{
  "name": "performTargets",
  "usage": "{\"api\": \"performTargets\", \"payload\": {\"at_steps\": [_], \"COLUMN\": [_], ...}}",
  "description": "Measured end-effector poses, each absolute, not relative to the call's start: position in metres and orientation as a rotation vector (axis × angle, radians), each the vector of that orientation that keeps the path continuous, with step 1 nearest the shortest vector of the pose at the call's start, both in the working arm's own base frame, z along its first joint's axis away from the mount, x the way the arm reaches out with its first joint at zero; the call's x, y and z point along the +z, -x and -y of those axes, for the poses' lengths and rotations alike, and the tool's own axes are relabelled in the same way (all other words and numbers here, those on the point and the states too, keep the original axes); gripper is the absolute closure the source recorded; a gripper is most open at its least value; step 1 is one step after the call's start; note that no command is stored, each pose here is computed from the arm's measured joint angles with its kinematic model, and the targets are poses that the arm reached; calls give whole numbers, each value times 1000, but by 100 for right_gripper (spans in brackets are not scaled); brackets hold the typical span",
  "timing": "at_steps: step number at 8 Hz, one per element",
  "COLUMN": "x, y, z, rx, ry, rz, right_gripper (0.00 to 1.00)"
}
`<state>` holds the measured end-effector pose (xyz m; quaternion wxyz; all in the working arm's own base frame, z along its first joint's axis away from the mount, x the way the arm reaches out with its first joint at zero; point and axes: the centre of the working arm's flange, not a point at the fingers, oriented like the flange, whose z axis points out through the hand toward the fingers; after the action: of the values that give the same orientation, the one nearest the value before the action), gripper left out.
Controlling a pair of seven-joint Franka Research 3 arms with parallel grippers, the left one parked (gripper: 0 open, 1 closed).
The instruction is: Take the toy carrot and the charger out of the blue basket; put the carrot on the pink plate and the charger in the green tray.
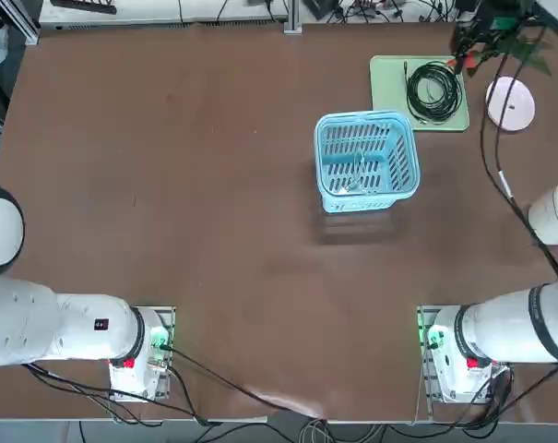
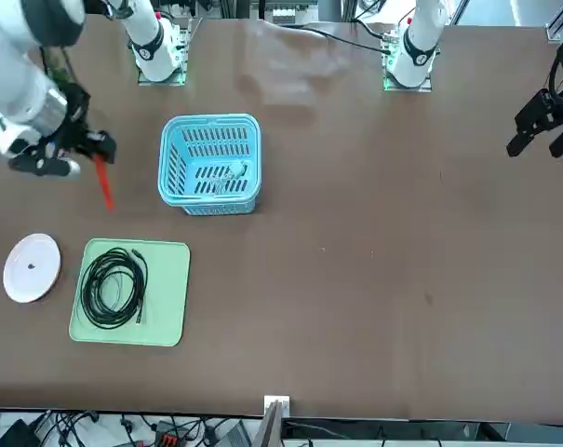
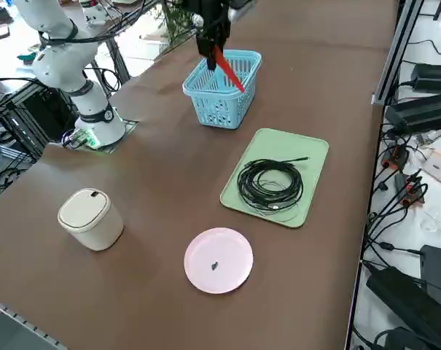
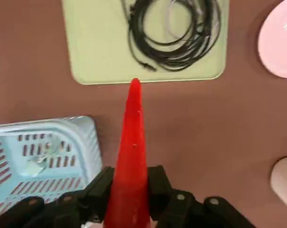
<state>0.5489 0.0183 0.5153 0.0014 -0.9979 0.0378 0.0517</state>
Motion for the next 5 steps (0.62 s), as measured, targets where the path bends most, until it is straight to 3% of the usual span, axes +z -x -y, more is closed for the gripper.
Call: {"api": "performTargets", "payload": {"at_steps": [5], "x": [427], "y": [-594], "z": [178], "rx": [93], "ry": [3160], "rz": [69], "right_gripper": [63]}}
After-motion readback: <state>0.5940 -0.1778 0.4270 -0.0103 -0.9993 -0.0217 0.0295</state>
